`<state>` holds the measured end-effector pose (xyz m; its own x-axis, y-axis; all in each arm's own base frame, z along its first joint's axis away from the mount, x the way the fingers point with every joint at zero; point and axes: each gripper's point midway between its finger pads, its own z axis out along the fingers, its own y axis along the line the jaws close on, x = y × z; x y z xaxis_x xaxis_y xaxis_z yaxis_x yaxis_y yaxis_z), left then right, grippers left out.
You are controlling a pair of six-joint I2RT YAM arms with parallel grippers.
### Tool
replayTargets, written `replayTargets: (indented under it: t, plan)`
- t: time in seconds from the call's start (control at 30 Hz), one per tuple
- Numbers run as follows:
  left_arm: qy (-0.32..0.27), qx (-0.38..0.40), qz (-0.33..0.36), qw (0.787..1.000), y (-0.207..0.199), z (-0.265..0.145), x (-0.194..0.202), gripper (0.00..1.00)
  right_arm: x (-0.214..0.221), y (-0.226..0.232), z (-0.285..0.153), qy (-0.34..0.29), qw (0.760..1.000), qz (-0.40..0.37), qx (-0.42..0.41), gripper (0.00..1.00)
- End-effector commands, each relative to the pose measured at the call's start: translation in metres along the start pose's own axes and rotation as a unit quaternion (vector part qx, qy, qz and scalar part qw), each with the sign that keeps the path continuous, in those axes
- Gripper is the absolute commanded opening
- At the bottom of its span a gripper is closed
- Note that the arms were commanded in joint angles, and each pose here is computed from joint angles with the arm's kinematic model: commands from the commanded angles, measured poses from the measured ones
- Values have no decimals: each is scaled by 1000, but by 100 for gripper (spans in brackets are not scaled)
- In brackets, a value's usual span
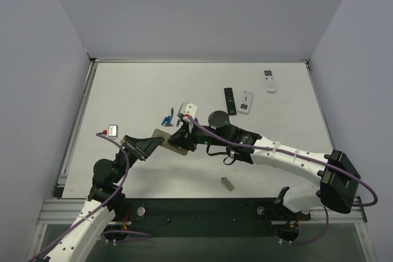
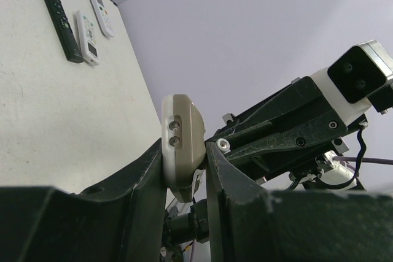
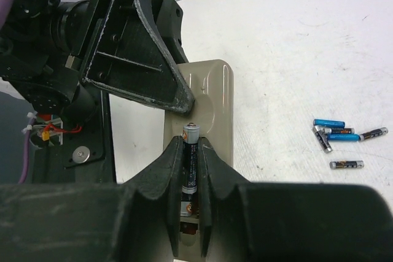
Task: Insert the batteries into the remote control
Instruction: Load the battery into the remote control.
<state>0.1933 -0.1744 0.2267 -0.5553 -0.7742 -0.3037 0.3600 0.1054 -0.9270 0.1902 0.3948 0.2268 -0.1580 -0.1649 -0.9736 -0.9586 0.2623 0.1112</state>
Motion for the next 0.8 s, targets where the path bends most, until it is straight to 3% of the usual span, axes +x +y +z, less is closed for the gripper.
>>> replayTargets:
  t: [0.0, 0.43, 0.77]
  plan:
    - [35, 71, 0, 997, -33, -7, 12, 0, -22, -24, -3, -44, 996, -65, 48, 0]
    - [21, 78, -43, 996, -41, -7, 6, 0, 19, -27, -14, 17, 994, -93, 49, 2]
    - [15, 73, -51, 996, -41, -6, 3, 0, 30, -21, -15, 40, 994, -95, 36, 13]
